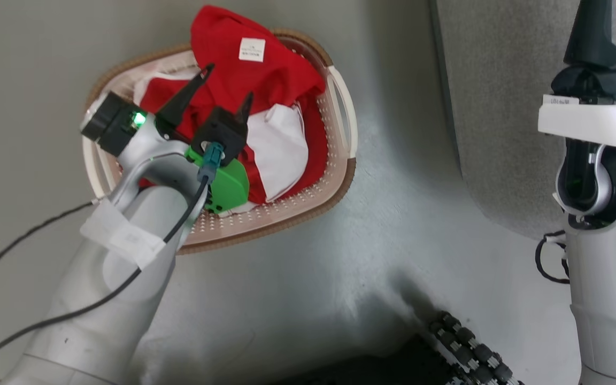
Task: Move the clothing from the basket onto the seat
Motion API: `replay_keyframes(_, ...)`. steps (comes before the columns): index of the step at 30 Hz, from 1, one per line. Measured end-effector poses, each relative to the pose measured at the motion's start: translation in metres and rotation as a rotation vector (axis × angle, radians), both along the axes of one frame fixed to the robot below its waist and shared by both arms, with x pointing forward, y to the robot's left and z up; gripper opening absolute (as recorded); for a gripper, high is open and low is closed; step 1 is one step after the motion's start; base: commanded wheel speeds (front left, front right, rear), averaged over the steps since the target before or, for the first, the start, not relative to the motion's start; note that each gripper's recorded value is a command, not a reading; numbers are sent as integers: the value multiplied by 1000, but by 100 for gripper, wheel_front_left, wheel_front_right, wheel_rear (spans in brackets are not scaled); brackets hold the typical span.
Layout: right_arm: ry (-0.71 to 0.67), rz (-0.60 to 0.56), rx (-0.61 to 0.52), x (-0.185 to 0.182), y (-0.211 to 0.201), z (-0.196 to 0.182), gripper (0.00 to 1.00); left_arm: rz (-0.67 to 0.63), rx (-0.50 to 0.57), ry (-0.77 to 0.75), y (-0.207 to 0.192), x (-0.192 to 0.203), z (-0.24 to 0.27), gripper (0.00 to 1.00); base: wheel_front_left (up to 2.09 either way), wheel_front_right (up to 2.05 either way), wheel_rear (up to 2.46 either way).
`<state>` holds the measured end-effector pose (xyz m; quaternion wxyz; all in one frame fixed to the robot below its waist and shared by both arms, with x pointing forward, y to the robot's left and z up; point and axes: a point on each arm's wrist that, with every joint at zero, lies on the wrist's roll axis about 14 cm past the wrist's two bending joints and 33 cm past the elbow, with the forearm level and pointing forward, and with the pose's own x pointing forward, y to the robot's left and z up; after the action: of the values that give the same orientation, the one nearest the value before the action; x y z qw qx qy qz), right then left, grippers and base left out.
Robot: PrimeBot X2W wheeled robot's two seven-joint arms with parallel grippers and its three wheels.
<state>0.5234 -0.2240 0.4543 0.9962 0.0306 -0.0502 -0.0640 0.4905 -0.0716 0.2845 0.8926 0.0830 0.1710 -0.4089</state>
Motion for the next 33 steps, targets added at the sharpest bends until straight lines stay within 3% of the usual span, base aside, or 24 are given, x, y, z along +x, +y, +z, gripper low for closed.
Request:
replay_keyframes(14, 79, -15, -35, 10, -12, -41, 100, -153, 54, 54, -31, -10, -67, 100, 0, 0, 0)
replay_keyframes(33, 115, -14, -8, 10, -12, -56, 100, -158, 83, -41, -42, 20, -76, 100, 0, 0, 0)
